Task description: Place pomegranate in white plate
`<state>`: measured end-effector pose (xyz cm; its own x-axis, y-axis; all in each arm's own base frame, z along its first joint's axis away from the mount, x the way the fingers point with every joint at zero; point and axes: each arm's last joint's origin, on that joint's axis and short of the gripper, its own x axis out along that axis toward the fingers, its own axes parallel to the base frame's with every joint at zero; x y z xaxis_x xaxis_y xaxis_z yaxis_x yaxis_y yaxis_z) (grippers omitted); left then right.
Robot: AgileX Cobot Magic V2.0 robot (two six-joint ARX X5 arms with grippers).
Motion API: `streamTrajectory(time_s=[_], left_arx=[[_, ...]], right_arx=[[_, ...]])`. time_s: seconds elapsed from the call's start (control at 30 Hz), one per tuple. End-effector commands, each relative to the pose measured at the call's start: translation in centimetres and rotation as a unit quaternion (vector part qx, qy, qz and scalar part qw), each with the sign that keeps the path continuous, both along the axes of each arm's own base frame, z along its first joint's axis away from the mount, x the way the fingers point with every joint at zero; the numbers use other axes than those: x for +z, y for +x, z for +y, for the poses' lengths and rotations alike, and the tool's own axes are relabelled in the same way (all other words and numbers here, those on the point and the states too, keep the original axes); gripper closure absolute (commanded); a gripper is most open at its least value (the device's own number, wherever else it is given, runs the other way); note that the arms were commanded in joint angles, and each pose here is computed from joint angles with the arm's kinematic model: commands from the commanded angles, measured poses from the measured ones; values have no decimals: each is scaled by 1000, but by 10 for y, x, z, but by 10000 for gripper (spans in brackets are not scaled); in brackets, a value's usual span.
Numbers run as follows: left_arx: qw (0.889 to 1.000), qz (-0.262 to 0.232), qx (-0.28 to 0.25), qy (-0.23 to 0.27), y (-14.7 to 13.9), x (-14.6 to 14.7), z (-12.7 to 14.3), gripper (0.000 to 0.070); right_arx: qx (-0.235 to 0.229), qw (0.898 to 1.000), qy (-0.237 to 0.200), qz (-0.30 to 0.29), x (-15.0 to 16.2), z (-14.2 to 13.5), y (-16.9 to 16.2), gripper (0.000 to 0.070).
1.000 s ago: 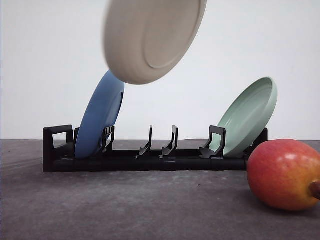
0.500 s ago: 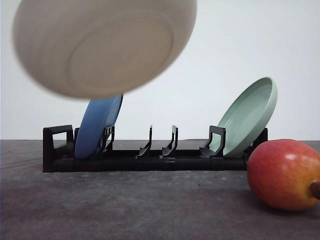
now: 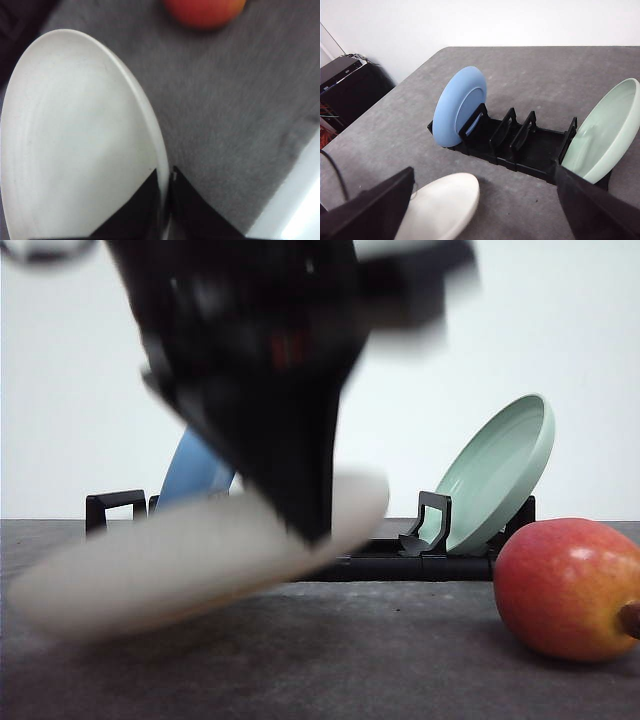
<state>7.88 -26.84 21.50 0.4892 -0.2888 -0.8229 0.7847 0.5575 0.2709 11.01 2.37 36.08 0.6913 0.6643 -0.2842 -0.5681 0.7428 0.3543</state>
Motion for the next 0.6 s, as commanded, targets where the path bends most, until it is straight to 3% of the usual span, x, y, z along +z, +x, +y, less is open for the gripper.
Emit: streamTrajectory(time_s=[0.0, 0.3, 0.47, 0.5, 0.57], left_arx=[[1000, 0, -5, 14, -3, -11, -9, 700], [996, 21, -5, 92, -6, -63, -26, 700], [995, 22, -5, 96, -6, -66, -27, 693], [995, 21, -4, 92, -6, -63, -27, 660], [997, 18, 2, 81, -5, -58, -27, 524]], right_arx=[[0, 1000, 3, -8, 6, 0, -1, 132], [0, 1000, 3, -8, 6, 0, -1, 132], [0, 1000, 3, -8, 6, 0, -1, 132], [0, 1000, 3, -8, 6, 0, -1, 132], [0, 1000, 3, -8, 6, 0, -1, 132]])
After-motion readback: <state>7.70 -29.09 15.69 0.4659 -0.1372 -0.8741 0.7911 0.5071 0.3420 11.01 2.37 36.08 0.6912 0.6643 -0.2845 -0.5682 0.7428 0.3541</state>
